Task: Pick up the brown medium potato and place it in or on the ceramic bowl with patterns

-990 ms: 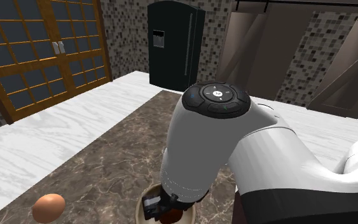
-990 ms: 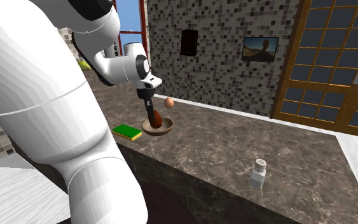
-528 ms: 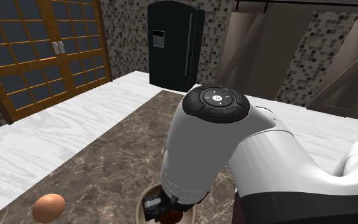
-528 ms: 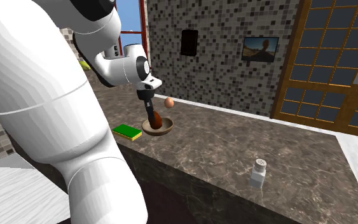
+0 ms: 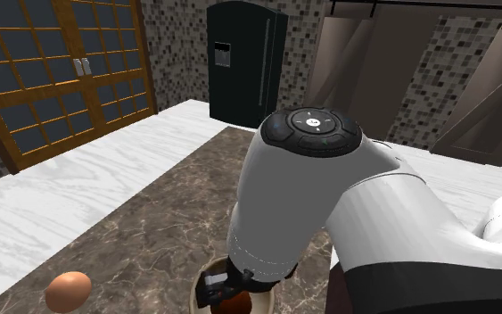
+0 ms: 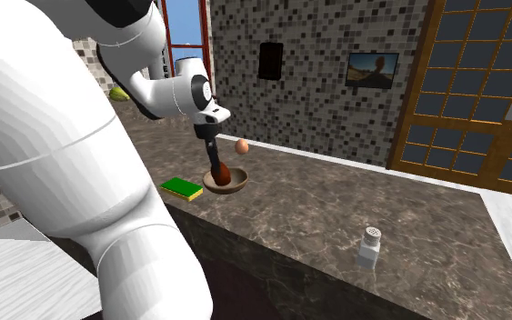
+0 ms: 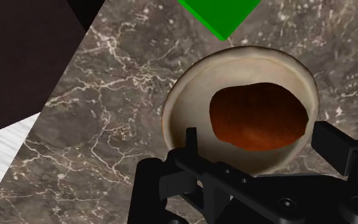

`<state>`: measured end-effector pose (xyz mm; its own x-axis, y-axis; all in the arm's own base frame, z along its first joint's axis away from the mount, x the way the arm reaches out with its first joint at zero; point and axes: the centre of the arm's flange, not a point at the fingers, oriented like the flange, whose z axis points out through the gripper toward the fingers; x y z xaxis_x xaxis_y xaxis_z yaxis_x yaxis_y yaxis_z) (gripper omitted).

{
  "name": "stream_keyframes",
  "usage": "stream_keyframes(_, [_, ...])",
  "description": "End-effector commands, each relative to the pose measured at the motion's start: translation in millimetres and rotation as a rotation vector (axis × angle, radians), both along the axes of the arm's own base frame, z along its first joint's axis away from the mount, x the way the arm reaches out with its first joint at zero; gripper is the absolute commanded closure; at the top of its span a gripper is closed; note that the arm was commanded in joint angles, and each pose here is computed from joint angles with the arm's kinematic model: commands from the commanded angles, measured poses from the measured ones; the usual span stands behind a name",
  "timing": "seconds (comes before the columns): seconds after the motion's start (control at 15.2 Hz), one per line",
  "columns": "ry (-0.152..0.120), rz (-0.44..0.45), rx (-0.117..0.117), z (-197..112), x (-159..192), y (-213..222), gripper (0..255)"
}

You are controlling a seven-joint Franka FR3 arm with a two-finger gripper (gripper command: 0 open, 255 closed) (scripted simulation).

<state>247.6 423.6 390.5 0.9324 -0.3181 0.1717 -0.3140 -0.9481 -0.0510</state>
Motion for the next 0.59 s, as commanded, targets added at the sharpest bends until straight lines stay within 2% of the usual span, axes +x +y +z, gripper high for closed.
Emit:
stream_keyframes(0.0, [0.001, 0.000, 0.000, 25, -3, 1, 0])
stream_keyframes(0.07, [0.001, 0.000, 0.000, 35, -5, 1, 0])
stream_keyframes(0.53, [0.001, 0.000, 0.000, 35, -5, 1, 0])
